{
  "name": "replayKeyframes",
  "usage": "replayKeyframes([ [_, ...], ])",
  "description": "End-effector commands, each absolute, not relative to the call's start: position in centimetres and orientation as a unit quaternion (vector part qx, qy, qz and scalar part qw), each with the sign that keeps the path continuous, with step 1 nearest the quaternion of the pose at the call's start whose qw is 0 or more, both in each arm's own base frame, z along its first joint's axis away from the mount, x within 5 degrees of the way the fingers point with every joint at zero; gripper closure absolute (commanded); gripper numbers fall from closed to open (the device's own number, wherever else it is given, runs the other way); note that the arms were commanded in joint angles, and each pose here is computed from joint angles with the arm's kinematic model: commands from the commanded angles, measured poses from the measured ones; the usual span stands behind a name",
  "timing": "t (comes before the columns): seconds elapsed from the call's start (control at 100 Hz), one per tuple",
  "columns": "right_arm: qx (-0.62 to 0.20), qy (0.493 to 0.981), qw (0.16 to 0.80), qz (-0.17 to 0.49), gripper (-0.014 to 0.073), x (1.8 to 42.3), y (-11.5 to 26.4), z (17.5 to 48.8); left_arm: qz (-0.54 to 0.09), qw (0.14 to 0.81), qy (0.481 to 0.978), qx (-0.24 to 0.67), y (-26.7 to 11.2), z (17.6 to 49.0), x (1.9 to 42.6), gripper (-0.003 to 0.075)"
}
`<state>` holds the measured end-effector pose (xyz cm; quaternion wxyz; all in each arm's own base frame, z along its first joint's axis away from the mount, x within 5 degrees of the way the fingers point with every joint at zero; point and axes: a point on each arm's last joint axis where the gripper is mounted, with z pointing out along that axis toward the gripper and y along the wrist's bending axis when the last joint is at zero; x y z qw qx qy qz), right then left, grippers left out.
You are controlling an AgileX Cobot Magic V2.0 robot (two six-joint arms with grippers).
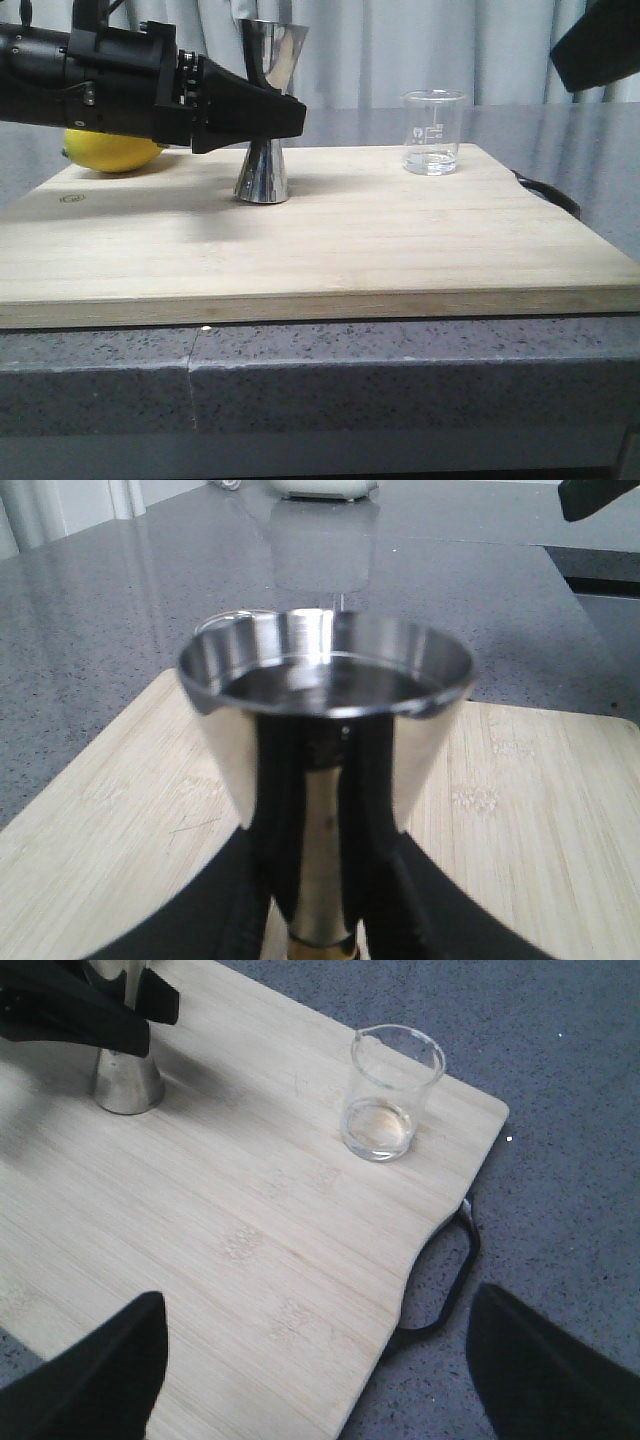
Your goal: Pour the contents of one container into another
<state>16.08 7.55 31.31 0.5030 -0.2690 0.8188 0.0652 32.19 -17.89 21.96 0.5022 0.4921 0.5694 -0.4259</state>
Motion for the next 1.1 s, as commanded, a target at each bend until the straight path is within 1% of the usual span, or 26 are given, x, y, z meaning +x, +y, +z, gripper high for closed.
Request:
replayKeyframes([
  [0.0, -0.264, 0.789, 0.552, 0.061, 0.0041, 16.3, 7.5, 33.0, -0.459, 0.550, 0.520, 0.465, -17.8, 25.1, 32.0, 0.0479],
  [0.21, -0.264, 0.789, 0.552, 0.061, 0.0041, 16.3, 7.5, 33.0, -0.459, 0.550, 0.520, 0.465, -17.8, 25.1, 32.0, 0.0393],
  [0.38, -0.265, 0.788, 0.552, 0.060, 0.0041, 16.3, 7.5, 33.0, -0.458, 0.550, 0.520, 0.466, -17.8, 25.2, 31.9, 0.0242],
  [0.47, -0.265, 0.788, 0.553, 0.059, 0.0041, 16.3, 7.5, 33.0, -0.454, 0.545, 0.533, 0.462, -17.7, 25.4, 31.9, 0.0195],
  [0.68, -0.267, 0.787, 0.553, 0.057, 0.0041, 16.3, 7.4, 33.0, -0.395, 0.511, 0.587, 0.488, -17.1, 26.9, 31.0, 0.0190],
  [0.87, -0.268, 0.789, 0.550, 0.056, 0.0041, 16.3, 7.4, 33.0, -0.314, 0.473, 0.647, 0.508, -15.8, 28.8, 29.6, 0.0190],
  [1.09, -0.267, 0.813, 0.516, 0.049, 0.0041, 16.1, 7.0, 32.3, -0.232, 0.437, 0.698, 0.517, -13.8, 31.8, 26.7, 0.0191],
])
